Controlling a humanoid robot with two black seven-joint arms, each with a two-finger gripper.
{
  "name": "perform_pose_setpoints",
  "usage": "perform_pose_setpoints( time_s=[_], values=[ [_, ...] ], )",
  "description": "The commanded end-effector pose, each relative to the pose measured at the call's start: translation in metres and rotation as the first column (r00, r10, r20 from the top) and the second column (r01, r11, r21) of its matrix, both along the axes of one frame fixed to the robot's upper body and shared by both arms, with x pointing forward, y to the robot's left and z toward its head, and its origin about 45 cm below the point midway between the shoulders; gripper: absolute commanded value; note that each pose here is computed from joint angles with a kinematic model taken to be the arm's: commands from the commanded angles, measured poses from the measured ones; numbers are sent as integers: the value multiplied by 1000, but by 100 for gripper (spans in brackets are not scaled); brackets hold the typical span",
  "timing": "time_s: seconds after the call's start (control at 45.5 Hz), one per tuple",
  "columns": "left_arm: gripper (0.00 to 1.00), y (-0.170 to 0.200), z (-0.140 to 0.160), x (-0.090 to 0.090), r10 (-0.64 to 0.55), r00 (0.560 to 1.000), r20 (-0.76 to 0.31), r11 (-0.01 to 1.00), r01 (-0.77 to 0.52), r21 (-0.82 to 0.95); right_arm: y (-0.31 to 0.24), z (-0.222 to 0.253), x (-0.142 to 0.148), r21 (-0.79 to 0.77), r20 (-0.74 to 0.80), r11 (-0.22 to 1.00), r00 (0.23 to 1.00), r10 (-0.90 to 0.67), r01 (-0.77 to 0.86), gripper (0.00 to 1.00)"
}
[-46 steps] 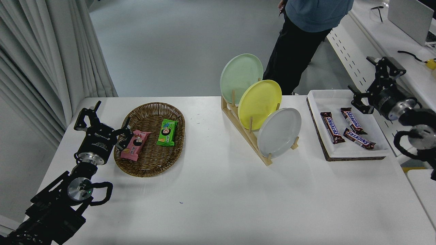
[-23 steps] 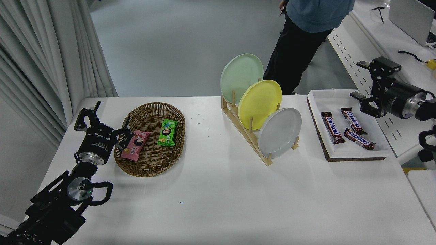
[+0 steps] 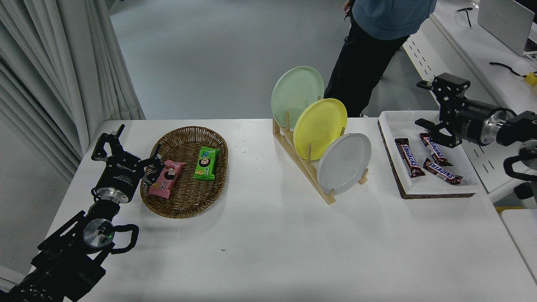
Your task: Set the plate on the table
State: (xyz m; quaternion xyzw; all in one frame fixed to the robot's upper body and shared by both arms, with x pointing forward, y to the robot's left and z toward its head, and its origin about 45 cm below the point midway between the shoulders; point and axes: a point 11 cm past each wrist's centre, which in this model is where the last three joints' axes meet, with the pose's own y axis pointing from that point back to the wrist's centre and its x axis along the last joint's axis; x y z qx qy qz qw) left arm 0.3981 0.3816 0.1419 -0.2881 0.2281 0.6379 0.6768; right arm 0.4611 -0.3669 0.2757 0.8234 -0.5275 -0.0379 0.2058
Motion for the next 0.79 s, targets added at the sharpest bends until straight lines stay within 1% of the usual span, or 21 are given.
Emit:
perform_pose_setpoints(
  time_s=[0.0, 0.198, 0.308, 0.418, 0.484, 0.571, 0.637, 0.769],
  values=[
    [100, 0, 0, 0, 0, 1000, 1, 1000, 0, 0, 33, -16, -7, -14, -68, 996, 994, 90, -92, 100],
    [100, 0, 0, 0, 0, 1000, 1, 1000, 0, 0, 39, -25, -12, -27, -99, 993, 988, 115, -118, 100],
    [100, 0, 0, 0, 0, 1000, 0, 1000, 0, 0, 55, -24, -8, -12, -97, 991, 986, 133, -135, 100],
    [100, 0, 0, 0, -1, 1000, 1, 1000, 1, 0, 58, -24, -4, 70, -130, 996, 989, 65, -57, 100],
    [100, 0, 0, 0, 0, 1000, 1, 1000, 0, 0, 63, -29, -5, 112, -159, 993, 986, 50, -32, 100],
    [100, 0, 0, 0, 0, 1000, 0, 1000, 0, 0, 76, -36, -6, 147, -205, 989, 977, 52, -21, 100],
    [100, 0, 0, 0, 0, 1000, 1, 1000, 0, 0, 75, -43, -8, 171, -259, 985, 966, 24, 21, 100],
    [100, 0, 0, 0, 0, 1000, 0, 1000, 0, 0, 85, -50, -7, 210, -307, 975, 952, -6, 74, 100]
  ],
)
